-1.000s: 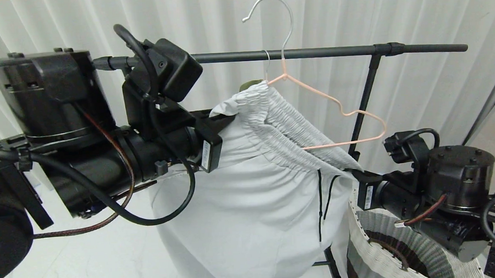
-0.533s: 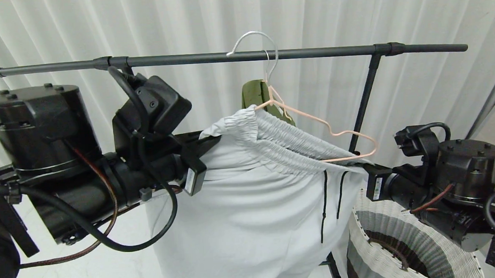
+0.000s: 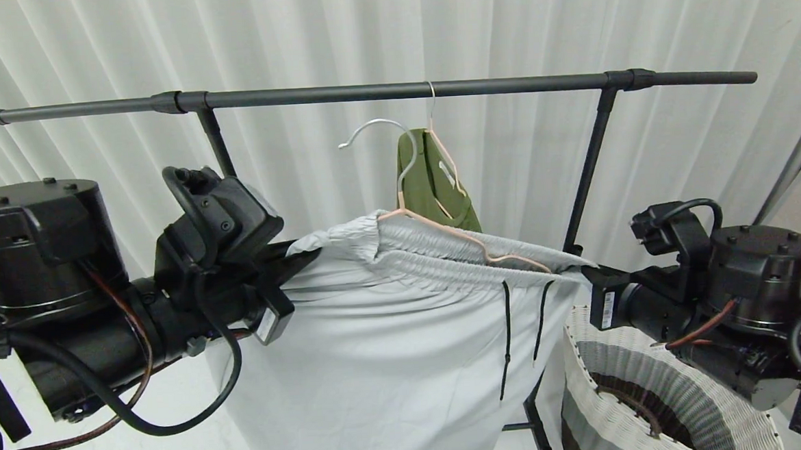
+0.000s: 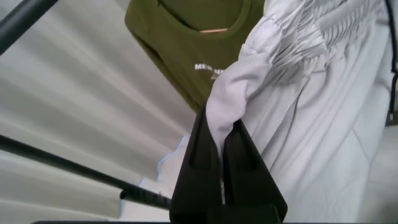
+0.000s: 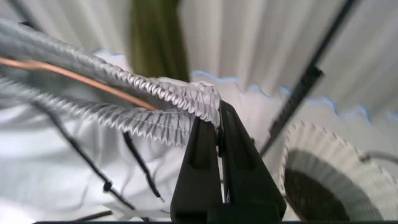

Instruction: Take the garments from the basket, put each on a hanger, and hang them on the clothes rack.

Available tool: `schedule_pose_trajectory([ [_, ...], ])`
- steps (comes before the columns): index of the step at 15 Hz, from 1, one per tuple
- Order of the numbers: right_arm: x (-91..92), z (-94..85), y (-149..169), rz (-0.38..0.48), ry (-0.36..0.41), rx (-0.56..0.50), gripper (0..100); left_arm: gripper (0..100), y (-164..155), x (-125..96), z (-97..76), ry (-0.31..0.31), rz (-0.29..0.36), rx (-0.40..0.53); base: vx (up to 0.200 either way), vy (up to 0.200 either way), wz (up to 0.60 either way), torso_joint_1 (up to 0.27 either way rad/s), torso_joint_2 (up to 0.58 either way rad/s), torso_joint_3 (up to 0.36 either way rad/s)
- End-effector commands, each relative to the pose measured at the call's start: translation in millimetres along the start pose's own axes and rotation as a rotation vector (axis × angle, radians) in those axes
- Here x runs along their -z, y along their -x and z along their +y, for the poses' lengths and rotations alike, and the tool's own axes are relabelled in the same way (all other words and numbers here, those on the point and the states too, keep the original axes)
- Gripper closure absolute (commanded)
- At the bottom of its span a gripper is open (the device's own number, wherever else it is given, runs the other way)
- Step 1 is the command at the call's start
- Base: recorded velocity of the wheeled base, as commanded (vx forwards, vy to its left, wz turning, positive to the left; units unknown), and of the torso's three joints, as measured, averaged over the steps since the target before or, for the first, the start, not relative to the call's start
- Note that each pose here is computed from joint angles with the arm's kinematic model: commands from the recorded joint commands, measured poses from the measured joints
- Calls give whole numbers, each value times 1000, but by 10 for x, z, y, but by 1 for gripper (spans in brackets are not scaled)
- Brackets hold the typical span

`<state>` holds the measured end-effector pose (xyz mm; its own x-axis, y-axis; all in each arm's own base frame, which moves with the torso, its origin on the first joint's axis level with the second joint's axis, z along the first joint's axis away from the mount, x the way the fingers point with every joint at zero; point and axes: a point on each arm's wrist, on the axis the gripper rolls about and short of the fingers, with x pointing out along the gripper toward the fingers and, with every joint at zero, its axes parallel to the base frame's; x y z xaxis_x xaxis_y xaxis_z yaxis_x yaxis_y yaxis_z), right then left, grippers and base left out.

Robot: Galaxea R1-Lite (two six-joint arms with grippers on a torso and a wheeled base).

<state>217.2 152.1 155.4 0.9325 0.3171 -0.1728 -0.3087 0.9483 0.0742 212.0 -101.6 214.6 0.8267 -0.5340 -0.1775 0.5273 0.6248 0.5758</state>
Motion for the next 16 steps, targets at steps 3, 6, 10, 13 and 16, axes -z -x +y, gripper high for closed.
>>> schedule_pose_trajectory([
  [3, -153, 148, 218, -55, 92, -159, 100, 100, -185, 1, -77, 4, 74, -42, 0, 0, 0, 0, 0, 0],
  [6, -194, 295, 416, -49, 139, -254, 100, 100, -205, -128, -159, 138, 67, -75, 0, 0, 0, 0, 0, 0],
  [10, -202, 470, 796, -19, 268, -393, 100, 100, -134, -383, -417, 316, 35, -98, 0, 0, 0, 0, 0, 0],
  [13, -211, 426, 862, 5, 287, -390, 0, 100, -95, -465, -459, 334, -2, -92, 0, 0, 0, 0, 0, 0],
  [16, -266, 293, 1047, 8, 304, -386, 0, 100, -82, -512, -429, 339, -69, -120, 0, 0, 0, 0, 0, 0],
])
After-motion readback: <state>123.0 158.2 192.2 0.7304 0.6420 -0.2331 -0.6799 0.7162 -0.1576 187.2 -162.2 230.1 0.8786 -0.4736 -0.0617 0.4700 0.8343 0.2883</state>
